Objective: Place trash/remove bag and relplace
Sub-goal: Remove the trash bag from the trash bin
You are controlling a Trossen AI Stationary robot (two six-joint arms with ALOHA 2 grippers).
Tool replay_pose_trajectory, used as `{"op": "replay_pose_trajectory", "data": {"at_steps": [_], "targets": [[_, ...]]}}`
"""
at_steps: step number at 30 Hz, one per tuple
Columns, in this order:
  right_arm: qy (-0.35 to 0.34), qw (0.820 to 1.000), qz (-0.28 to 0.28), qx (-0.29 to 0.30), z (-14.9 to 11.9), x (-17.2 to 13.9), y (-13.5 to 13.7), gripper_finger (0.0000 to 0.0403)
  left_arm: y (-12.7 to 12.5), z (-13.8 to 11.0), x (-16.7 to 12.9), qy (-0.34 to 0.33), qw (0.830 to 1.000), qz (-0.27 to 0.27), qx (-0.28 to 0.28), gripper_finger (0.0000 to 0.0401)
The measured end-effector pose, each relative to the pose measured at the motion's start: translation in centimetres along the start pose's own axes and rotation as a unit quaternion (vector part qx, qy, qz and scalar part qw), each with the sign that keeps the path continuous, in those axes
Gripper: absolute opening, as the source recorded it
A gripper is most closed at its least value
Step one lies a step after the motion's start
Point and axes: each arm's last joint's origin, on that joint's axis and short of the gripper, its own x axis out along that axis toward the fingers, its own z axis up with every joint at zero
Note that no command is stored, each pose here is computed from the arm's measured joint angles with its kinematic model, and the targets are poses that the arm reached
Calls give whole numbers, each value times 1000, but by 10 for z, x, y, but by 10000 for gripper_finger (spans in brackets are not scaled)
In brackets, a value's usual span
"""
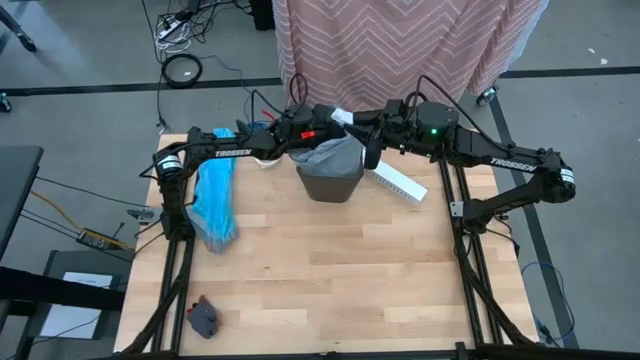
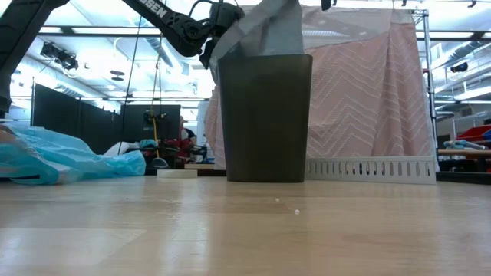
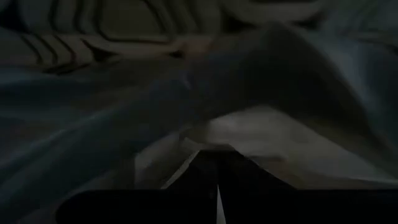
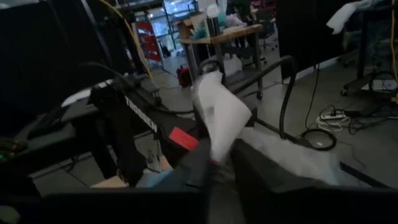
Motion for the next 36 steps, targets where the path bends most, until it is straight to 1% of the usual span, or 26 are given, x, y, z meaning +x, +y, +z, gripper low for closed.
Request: {"op": "replay_pose_trajectory", "data": {"at_steps": [1, 2, 3, 6, 11, 14, 18, 23, 26, 28, 30, 32, 34, 36], "targets": [[-4, 1000, 1, 4, 1, 0, 0, 35, 0, 0, 0, 0, 1000, 0, 0, 8], [-9, 1000, 3, 6, 2, -1, 0, 18, 0, 0, 0, 0, 1000, 0, 2, 8], [-17, 1000, 6, 8, 4, -1, 1, 11, 0, 0, 0, 1, 1000, 1, 7, 8], [-62, 998, 20, 16, 13, -3, 3, 9, 1, -1, 0, 7, 1000, 8, 13, 8], [-132, 989, 67, 24, 28, -6, 7, 1, 2, -2, 0, 10, 1000, 11, 17, 8], [-148, 985, 83, 30, 31, -8, 9, 1, 2, -2, 0, 10, 999, 12, 30, 8], [-165, 981, 98, 26, 36, -11, 10, 0, 3, -3, 0, 13, 999, 19, 33, 8], [-221, 966, 134, 20, 47, -18, 13, 0, 6, -5, 0, 23, 999, 32, 30, 8], [-217, 968, 125, 22, 48, -20, 12, 0, 5, -4, 0, 18, 999, 26, 32, 8], [-199, 972, 119, 26, 46, -22, 12, 0, 4, -4, 0, 17, 999, 25, 32, 8], [-163, 979, 114, 37, 42, -26, 11, 6, 4, -4, 0, 17, 999, 25, 32, 8], [-110, 987, 110, 38, 34, -31, 13, 23, 4, -4, 0, 17, 999, 24, 32, 8], [-60, 992, 110, 35, 24, -34, 18, 49, 4, -4, 0, 17, 999, 24, 32, 8], [-33, 992, 116, 34, 18, -37, 25, 80, 4, -4, 0, 17, 999, 24, 32, 8]]}}
